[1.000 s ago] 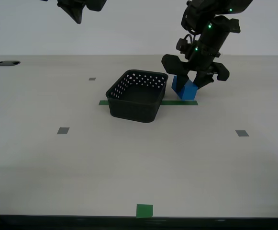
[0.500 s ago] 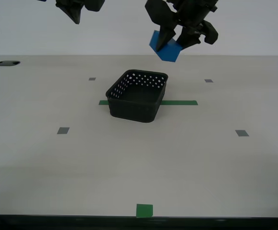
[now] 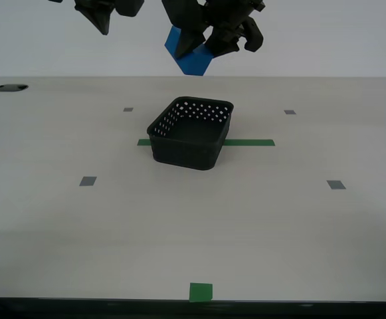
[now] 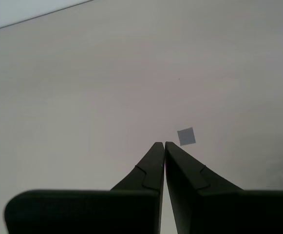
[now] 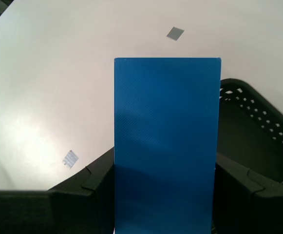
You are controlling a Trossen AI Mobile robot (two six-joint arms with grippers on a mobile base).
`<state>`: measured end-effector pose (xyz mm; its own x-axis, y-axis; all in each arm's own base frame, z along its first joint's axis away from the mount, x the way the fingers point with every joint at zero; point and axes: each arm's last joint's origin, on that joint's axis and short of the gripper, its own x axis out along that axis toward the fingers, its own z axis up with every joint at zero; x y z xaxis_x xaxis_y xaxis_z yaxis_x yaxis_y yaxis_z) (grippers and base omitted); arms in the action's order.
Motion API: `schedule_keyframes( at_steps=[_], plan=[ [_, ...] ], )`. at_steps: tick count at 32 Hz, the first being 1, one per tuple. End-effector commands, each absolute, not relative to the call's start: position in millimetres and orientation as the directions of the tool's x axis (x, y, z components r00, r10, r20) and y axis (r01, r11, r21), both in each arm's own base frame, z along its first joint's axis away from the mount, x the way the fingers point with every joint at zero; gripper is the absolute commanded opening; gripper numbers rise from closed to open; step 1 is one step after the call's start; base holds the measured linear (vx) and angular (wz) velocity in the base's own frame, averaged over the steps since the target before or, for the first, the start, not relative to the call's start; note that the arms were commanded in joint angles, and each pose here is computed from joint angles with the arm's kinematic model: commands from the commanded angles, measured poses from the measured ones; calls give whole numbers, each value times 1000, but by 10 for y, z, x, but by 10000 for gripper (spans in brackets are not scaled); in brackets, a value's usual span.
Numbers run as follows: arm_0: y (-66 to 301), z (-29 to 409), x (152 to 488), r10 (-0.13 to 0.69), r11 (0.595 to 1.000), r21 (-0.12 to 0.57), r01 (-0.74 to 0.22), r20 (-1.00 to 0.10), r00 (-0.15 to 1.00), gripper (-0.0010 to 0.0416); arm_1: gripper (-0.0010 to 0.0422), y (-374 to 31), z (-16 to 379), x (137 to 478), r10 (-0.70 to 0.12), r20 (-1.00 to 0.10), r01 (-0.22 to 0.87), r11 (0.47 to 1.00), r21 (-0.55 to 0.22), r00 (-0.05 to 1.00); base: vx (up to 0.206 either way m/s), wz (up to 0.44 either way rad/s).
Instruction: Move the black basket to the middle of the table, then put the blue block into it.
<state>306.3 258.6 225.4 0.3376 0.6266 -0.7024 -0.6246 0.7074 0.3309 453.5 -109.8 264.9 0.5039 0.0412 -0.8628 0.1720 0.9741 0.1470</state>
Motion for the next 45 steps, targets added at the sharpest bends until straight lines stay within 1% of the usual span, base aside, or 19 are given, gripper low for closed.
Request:
schedule_keyframes(
  at_steps=[1, 2, 3, 4, 5, 8, 9, 10, 11, 12, 13, 45],
  plan=[
    [2581, 2261, 3072, 617, 713, 308, -630, -702, 355, 51, 0, -1092, 2651, 4531, 42, -865, 175, 973, 149, 500, 0, 0],
    [2583, 2263, 3074, 618, 713, 307, -631, -700, 357, 79, 0, -1092, 2651, 4530, 43, -865, 175, 973, 149, 499, 0, 0],
    [2581, 2263, 3075, 617, 714, 306, -630, -701, 359, 90, 0, -1092, 2651, 4530, 43, -865, 175, 973, 149, 499, 0, 0],
    [2581, 2263, 3075, 616, 715, 305, -629, -701, 359, 139, 0, -1093, 2651, 4530, 42, -866, 175, 973, 149, 499, 0, 0],
    [2581, 2263, 3075, 616, 715, 305, -629, -701, 360, 150, 0, -1093, 2651, 4530, 42, -866, 175, 973, 149, 499, 0, 0],
    [2580, 2262, 3076, 613, 717, 302, -628, -702, 362, 241, 0, -1092, 2648, 4524, 44, -869, 176, 973, 149, 494, 0, 0],
    [2579, 2262, 3076, 612, 718, 301, -627, -702, 364, 253, 0, -1092, 2648, 4524, 44, -869, 176, 973, 149, 493, 0, 0],
    [2576, 2261, 3079, 602, 728, 290, -621, -705, 375, 310, 0, -1094, 2647, 4523, 44, -869, 175, 973, 148, 493, 0, 0],
    [2576, 2261, 3079, 601, 728, 290, -621, -705, 375, 319, 0, -1093, 2647, 4522, 44, -870, 175, 973, 148, 492, 0, 0],
    [2576, 2261, 3079, 601, 728, 290, -621, -705, 375, 338, 0, -1093, 2646, 4521, 44, -870, 175, 973, 148, 491, 0, 0],
    [2576, 2261, 3079, 602, 728, 290, -621, -705, 375, 346, 0, -1093, 2646, 4521, 44, -870, 174, 974, 148, 491, 0, 0],
    [2578, 2258, 3081, 602, 727, 289, -623, -705, 375, 350, 0, -1096, 2652, 4531, 42, -864, 173, 974, 148, 501, 0, 0]
  ],
)
